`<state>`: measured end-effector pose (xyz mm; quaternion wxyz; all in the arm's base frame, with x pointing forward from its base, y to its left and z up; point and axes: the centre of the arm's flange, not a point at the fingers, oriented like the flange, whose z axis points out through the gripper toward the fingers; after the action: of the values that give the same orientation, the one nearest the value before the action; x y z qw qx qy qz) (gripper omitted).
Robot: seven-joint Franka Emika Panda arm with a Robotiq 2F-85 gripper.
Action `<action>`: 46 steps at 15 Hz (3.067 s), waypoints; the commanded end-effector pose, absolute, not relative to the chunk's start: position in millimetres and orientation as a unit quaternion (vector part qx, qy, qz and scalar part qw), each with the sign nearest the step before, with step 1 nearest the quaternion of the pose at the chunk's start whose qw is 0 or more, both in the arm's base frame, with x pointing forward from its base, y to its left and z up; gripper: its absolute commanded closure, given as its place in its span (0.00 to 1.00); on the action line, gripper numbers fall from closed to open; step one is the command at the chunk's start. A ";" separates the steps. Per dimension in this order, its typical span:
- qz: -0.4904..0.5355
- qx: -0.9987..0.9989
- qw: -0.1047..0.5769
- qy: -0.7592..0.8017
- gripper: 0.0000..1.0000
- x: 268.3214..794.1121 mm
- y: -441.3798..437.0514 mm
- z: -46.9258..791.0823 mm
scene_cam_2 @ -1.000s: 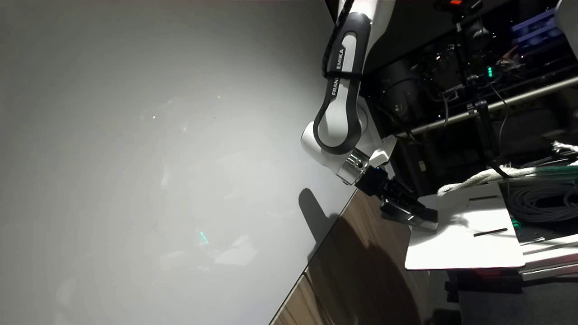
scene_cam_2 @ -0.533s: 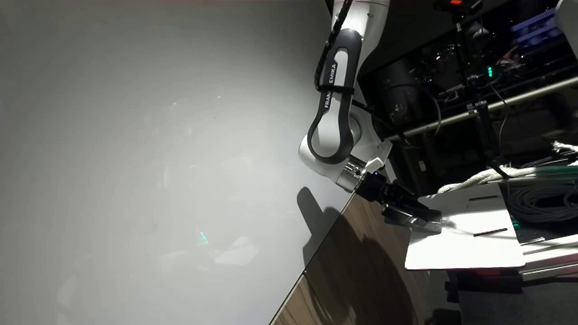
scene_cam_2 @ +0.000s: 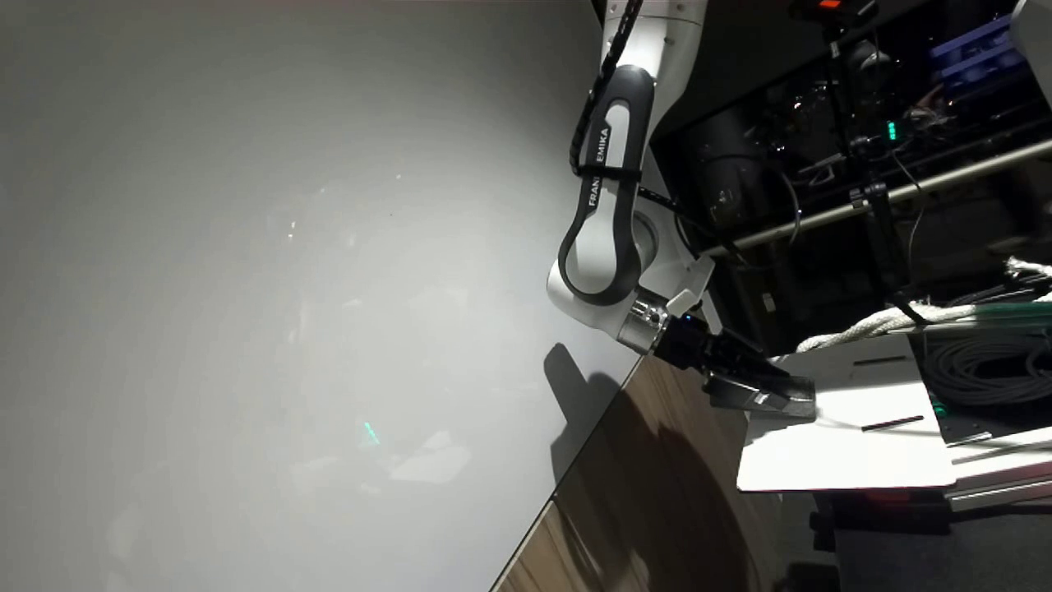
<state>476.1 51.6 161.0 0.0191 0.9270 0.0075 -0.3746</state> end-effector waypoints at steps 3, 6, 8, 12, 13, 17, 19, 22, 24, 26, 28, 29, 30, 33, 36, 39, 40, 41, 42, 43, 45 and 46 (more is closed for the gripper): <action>-0.390 0.921 0.008 0.006 0.20 481.2 49.6 160.1; -0.391 0.921 0.008 0.007 0.02 481.3 49.7 159.0; -0.390 0.921 0.008 0.007 0.00 481.9 49.7 159.3; -0.368 0.930 0.010 0.014 0.00 486.1 54.0 171.4; -0.355 0.935 0.015 0.020 0.00 488.4 57.8 180.8; -0.310 0.949 0.040 0.050 0.00 491.5 75.6 216.9; -0.298 0.952 0.044 0.061 0.00 491.5 78.5 225.6; -0.280 0.956 0.046 0.067 0.00 491.2 70.0 221.8; -0.277 0.957 0.049 0.070 0.00 488.6 63.1 211.5; -0.280 0.956 0.043 0.070 0.00 483.1 55.9 199.1; -0.284 0.956 0.033 0.073 0.00 477.4 49.8 188.4; -0.285 0.955 0.028 0.076 0.00 474.6 48.4 184.5; -0.289 0.954 0.026 0.080 0.00 471.8 50.0 181.3; -0.301 0.949 0.019 0.093 0.00 463.9 54.7 172.7; -0.307 0.946 0.008 0.105 0.00 459.1 59.0 167.2; -0.310 0.944 0.004 0.117 0.00 455.2 63.3 164.7; -0.310 0.943 0.004 0.119 0.00 454.3 64.7 164.3; -0.310 0.943 0.003 0.122 0.00 453.3 65.6 163.6; -0.311 0.942 0.001 0.124 0.00 452.1 66.1 163.0; -0.312 0.942 -0.001 0.126 0.00 451.1 66.8 162.8; -0.314 0.940 -0.003 0.130 0.00 449.3 69.4 162.8; -0.315 0.940 -0.005 0.132 0.00 448.0 71.7 163.5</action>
<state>453.0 67.0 162.1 0.0096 0.9396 0.1237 -0.3190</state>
